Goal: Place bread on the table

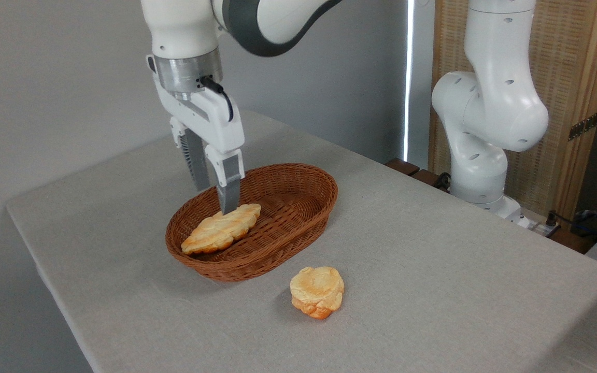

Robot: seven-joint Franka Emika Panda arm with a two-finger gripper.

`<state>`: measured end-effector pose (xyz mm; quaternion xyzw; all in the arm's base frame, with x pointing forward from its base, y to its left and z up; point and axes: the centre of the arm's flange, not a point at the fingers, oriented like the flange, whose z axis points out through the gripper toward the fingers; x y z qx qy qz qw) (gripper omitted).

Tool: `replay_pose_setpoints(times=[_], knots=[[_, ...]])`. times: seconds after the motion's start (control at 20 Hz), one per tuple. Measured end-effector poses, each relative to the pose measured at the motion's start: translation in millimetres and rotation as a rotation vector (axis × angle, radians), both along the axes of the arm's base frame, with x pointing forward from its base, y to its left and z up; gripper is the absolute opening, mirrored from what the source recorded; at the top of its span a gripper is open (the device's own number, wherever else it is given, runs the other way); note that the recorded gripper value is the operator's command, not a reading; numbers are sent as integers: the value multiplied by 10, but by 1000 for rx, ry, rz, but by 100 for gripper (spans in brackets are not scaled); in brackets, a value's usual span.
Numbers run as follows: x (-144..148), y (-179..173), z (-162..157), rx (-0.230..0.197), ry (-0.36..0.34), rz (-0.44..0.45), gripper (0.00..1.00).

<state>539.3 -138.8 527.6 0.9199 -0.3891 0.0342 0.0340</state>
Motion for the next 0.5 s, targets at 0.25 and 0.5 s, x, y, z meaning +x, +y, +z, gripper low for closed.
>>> replay_pose_setpoints(times=[0.25,0.5], knots=[[151,-250,-318,-52,-31,129,100],[133,-462,-605,-34,9,106,100]])
